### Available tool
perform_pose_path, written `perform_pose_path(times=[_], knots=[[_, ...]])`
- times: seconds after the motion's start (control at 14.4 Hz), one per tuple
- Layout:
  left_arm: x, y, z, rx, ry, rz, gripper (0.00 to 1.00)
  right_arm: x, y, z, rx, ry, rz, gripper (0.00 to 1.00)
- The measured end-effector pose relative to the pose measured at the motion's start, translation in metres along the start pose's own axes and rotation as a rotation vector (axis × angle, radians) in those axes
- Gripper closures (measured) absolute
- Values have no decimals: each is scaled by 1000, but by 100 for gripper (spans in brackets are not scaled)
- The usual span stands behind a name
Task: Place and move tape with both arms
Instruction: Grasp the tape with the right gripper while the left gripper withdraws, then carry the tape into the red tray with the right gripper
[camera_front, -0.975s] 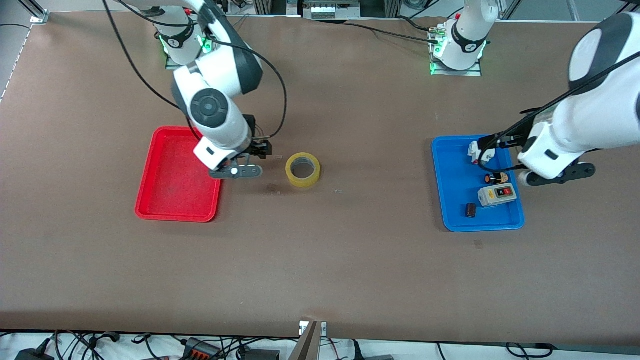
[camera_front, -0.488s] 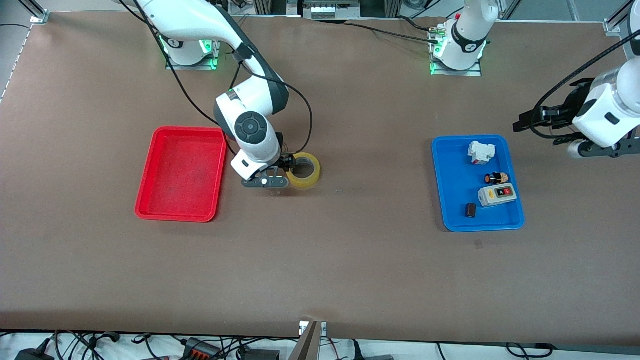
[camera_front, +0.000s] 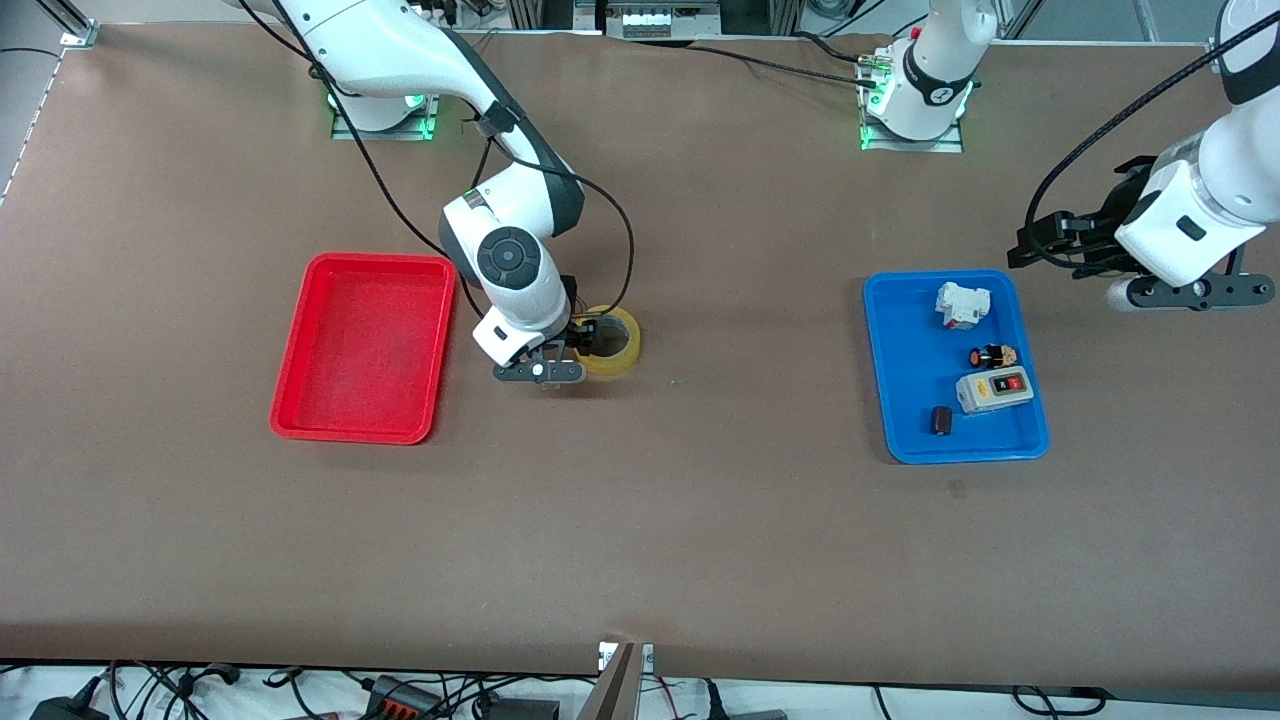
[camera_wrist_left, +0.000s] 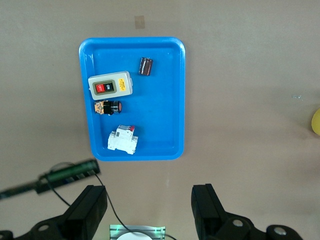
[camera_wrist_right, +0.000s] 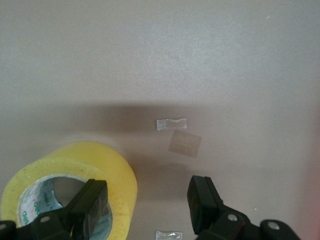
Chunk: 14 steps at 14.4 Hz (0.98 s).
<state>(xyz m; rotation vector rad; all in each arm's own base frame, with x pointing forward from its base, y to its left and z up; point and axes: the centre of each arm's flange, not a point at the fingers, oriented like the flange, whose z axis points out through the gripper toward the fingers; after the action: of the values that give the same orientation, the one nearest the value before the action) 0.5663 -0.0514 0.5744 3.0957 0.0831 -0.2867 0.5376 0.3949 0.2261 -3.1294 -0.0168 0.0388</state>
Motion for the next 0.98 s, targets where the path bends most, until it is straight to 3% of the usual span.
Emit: perform_pose_path(times=[0.77,0.98], knots=[[-4,3,-12,0,21,7,0,-15,-15,19,-16,-21,-26,7],[-2,4,-14,-3,41,7,0,-15,-14,24,-20,-25,-25,21]])
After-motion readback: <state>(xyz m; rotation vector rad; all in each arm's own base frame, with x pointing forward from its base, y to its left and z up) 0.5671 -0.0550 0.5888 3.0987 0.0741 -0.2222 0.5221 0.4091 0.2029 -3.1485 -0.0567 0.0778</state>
